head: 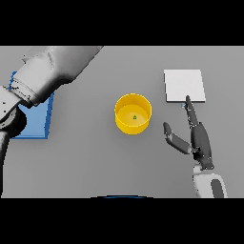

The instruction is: Pick up the red beaker and tilt it to pour out 1 green nut into yellow bowl. Pick up the yellow bowl and place it on the metallic measuring scale.

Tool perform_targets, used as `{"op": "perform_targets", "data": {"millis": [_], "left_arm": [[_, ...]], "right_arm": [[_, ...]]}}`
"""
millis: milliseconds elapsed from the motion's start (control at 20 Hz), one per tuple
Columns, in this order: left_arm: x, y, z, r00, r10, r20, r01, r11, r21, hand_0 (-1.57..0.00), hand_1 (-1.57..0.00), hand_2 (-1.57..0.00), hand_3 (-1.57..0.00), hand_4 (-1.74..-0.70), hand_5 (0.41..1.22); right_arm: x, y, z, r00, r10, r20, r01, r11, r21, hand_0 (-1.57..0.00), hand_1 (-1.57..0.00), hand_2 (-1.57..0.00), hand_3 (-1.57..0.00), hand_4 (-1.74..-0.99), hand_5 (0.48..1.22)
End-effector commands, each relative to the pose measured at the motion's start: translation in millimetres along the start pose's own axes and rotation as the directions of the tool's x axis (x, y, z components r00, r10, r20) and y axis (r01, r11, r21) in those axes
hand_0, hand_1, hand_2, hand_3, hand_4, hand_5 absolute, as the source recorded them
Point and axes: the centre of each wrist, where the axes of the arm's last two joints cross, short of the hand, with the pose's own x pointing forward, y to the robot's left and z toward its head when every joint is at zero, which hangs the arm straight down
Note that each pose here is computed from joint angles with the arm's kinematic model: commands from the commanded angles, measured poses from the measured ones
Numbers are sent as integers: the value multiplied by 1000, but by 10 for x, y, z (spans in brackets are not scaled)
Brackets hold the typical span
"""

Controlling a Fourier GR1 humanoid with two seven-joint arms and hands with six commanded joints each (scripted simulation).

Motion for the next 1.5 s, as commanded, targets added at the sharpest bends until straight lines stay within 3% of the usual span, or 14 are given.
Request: {"op": "perform_targets", "data": {"millis": [0, 100, 200, 350, 450, 650, 850, 1150, 1450], "left_arm": [[-148, 3, 10, 993, 108, -55, -108, 994, 0, -1571, -1571, -1571, -1410, -1729, 1221], [-497, -228, 100, 907, 385, -170, -388, 922, 16, -1571, -1571, -1571, -1468, -1734, 1221], [-791, -498, 230, 736, 619, -273, -622, 778, 86, -1571, -1571, -1571, -1417, -1736, 1221], [-1081, -1083, 481, 442, 804, -397, -812, 546, 203, -1571, -1571, -1571, -1430, -1739, 1221], [-1094, -1465, 616, 234, 868, -439, -878, 382, 288, -1571, -1571, -1571, -1480, -1739, 1221], [-845, -2177, 838, -71, 837, -542, -890, 192, 413, -1571, -1571, -1571, -1534, -1740, 1221], [-609, -2591, 1016, -337, 725, -601, -845, 48, 533, -1571, -1571, -1571, -1556, -1741, 1221], [-53, -2961, 1282, -540, 621, -568, -775, -104, 624, -1571, -1571, -1571, -1374, -1741, 1221], [502, -2993, 1615, -645, 531, -549, -716, -169, 677, -1571, -1571, -1571, -1396, -1741, 1221]], "right_arm": [[-9, -5, -13, 1000, -8, -8, 8, 1000, -8, 1, 1, 1, 1, -1156, 658], [-12, 8, -16, 999, 32, -14, -32, 999, -17, 1, 1, 1, 1, -1146, 641], [-38, 43, -33, 997, 71, -17, -71, 997, -8, 1, 1, 1, 1, -1144, 633], [-38, 27, -35, 1000, -4, 6, 4, 1000, -1, 1, 1, 1, 1, -1110, 623], [-24, 20, -52, 999, -48, 14, 48, 999, 7, 1, 1, 1, 1, -1083, 625], [-19, -55, -51, 999, -40, 7, 40, 998, 39, 1, 1, 1, 1, -1126, 651], [-32, -33, -77, 999, -37, 4, 36, 998, 50, 1, 1, 1, 1, -1165, 672], [-44, -62, -68, 1000, -1, 9, 1, 998, 58, 1, 1, 1, 1, -1194, 703], [-45, -64, -75, 1000, 1, 21, -2, 999, 53, 1, 1, 1, 1, -1201, 696]]}}
